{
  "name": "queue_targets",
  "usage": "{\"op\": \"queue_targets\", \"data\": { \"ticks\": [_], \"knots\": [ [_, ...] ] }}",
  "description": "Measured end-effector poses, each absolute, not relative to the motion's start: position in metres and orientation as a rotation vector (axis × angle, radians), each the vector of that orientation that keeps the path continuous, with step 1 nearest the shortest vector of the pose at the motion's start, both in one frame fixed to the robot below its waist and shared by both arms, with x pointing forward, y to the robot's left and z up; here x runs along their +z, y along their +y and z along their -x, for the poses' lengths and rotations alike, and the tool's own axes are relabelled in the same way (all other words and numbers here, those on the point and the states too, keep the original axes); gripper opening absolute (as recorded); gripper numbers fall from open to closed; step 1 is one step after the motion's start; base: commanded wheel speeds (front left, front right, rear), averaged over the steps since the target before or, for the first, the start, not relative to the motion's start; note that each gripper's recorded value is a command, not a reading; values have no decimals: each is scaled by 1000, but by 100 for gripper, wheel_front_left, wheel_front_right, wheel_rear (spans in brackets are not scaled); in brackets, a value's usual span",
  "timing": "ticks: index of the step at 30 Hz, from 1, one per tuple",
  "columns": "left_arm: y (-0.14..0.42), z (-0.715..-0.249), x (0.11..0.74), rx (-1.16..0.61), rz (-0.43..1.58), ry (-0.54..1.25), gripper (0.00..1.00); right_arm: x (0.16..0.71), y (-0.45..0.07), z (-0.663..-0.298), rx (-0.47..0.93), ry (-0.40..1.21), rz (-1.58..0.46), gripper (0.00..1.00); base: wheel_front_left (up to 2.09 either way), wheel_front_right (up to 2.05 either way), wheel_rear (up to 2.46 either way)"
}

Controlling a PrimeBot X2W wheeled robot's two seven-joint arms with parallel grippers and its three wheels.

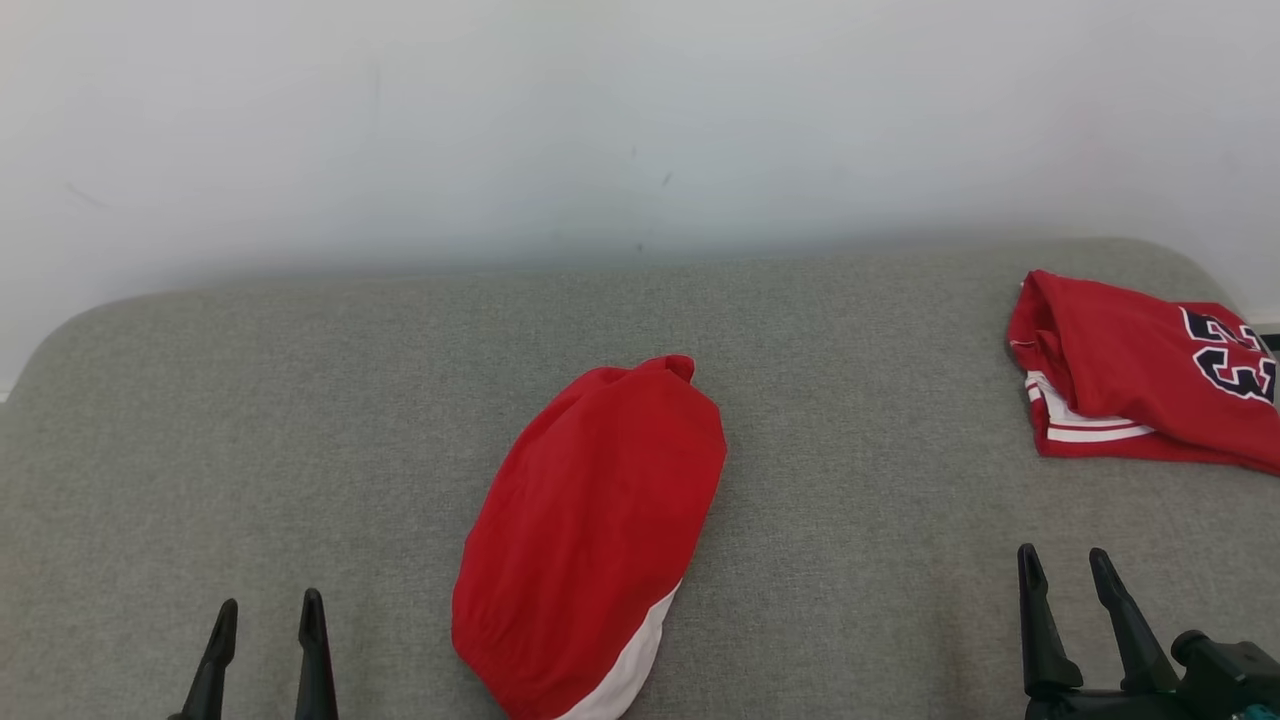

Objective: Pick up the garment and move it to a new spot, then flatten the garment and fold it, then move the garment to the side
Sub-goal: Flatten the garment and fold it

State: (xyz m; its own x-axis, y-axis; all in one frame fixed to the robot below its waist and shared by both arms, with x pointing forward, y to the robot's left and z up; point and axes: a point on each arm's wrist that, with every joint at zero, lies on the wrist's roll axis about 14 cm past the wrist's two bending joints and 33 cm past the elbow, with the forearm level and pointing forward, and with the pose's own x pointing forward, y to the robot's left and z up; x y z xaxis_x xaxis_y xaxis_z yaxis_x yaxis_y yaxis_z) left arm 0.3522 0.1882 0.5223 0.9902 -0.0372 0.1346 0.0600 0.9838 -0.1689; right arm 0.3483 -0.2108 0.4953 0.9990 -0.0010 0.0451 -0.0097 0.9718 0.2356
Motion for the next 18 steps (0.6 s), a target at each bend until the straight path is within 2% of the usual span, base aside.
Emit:
{"op": "queue_targets", "data": {
  "ticks": [6,18],
  "knots": [
    [186,-354,525,-57,172,-143,100,496,-193,-360,76,-26,-217,100,0,0,0],
    [189,-347,521,-34,181,-135,100,501,-123,-430,304,41,-120,100,0,0,0]
  ]
}}
